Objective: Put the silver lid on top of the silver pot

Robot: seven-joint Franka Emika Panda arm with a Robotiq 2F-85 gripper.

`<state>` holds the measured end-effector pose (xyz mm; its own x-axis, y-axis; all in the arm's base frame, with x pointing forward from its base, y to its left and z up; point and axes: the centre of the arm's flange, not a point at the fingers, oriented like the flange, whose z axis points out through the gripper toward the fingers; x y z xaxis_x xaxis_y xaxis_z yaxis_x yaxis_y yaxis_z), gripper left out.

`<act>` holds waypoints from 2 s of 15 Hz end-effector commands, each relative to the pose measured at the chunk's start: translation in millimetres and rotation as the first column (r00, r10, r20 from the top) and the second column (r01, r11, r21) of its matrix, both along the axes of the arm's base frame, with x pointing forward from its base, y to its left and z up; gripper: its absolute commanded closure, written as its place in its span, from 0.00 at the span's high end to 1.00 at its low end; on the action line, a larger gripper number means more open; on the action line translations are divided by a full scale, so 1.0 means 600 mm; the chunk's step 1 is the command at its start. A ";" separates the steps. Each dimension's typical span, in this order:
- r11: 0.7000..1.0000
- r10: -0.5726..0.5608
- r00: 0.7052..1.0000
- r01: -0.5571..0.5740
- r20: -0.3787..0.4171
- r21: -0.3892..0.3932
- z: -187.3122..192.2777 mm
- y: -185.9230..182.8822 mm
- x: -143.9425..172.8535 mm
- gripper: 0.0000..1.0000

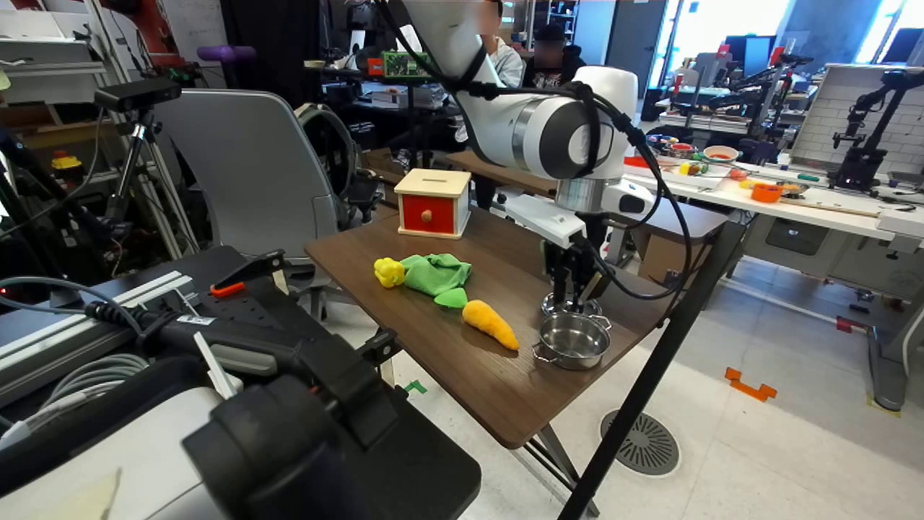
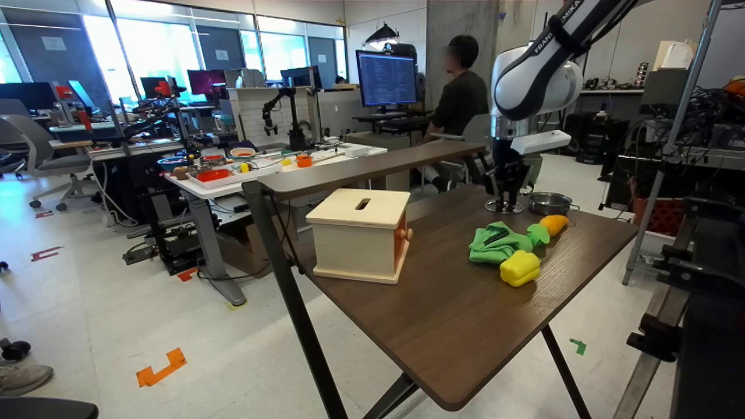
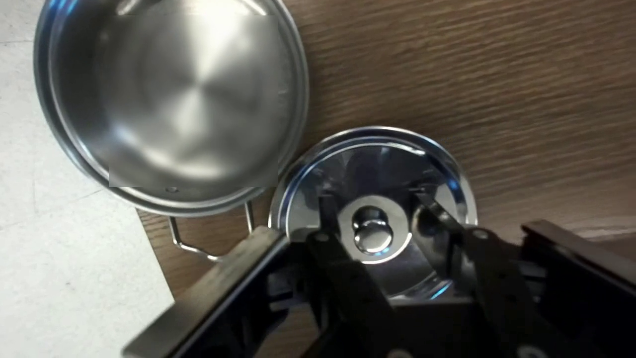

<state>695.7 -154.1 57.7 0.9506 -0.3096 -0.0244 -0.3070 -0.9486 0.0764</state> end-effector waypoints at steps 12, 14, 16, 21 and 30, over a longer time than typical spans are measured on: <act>0.999 0.031 0.998 -0.032 0.056 0.010 0.118 0.021 0.008 0.05; 0.999 0.043 0.998 -0.044 0.053 0.009 0.145 0.030 -0.012 0.05; 0.998 0.063 0.997 -0.064 0.037 0.016 0.164 0.034 -0.043 0.05; 0.996 0.088 0.996 -0.089 0.009 0.027 0.162 0.017 -0.133 0.05; 0.999 -0.032 0.998 0.033 -0.051 0.013 0.075 -0.084 -0.213 0.05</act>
